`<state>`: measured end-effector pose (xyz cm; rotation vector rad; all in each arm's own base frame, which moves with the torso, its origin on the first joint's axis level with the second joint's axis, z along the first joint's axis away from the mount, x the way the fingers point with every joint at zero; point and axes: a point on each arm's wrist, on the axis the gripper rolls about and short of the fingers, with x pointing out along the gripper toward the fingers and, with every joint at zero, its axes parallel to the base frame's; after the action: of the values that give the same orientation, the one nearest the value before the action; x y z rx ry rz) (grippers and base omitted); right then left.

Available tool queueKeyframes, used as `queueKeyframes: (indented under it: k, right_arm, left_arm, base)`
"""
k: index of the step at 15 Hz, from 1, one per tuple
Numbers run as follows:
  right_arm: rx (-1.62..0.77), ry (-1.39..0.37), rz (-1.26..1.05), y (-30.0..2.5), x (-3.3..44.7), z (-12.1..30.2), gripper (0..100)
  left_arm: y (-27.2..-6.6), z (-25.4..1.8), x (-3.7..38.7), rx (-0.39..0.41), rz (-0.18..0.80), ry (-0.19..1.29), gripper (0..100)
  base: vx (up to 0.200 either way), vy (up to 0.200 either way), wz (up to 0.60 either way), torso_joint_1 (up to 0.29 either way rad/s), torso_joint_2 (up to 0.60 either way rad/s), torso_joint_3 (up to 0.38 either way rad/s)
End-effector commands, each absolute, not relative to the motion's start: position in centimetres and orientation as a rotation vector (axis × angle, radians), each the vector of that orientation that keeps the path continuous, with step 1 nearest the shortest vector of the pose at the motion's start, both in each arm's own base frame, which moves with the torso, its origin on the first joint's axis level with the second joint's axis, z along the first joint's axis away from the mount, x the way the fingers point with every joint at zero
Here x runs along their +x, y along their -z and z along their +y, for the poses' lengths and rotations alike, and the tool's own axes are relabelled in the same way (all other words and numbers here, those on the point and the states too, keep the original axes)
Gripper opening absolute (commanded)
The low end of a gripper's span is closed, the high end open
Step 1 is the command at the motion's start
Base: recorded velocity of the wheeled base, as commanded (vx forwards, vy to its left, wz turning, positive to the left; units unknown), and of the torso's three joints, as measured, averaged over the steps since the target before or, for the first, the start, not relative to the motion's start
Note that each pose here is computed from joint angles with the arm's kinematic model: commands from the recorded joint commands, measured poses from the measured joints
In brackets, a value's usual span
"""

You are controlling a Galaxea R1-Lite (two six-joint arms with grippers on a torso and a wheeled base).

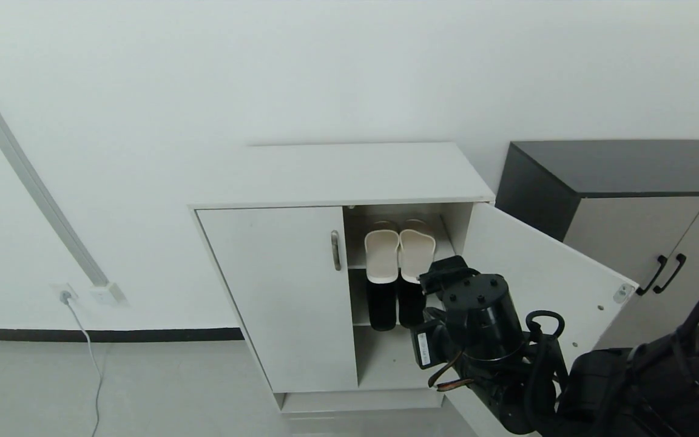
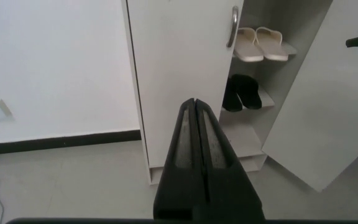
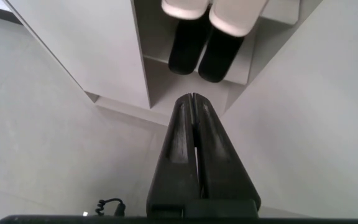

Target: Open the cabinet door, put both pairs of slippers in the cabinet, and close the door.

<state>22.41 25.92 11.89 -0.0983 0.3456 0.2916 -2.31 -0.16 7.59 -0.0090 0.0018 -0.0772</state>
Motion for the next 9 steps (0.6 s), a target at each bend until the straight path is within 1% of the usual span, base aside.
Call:
queueKeyframes:
  k: [1, 4, 9]
  right_arm:
    - [-0.099, -0.291, 0.346, -11.85, 22.42, 25.92, 0]
    - [-0.099, -0.291, 0.346, -11.85, 22.42, 25.92, 0]
    - [-0.093, -0.29, 0.346, -11.89, 22.37, 25.86, 0]
  left_arm:
    - [-7.59, -0.16, -2.31, -0.009, 0.002, 0.078, 0]
    - [-7.59, -0.16, -2.31, -0.009, 0.002, 0.078, 0]
    - [-7.59, -0.16, -2.31, -0.009, 0.002, 0.078, 0]
  base:
    - [0.0, 0.0, 0.0, 0.217, -0.54, -0.32]
    - [0.0, 0.0, 0.0, 0.22, -0.55, -0.318]
    - [0.0, 0.0, 0.0, 0.255, -0.59, -0.335]
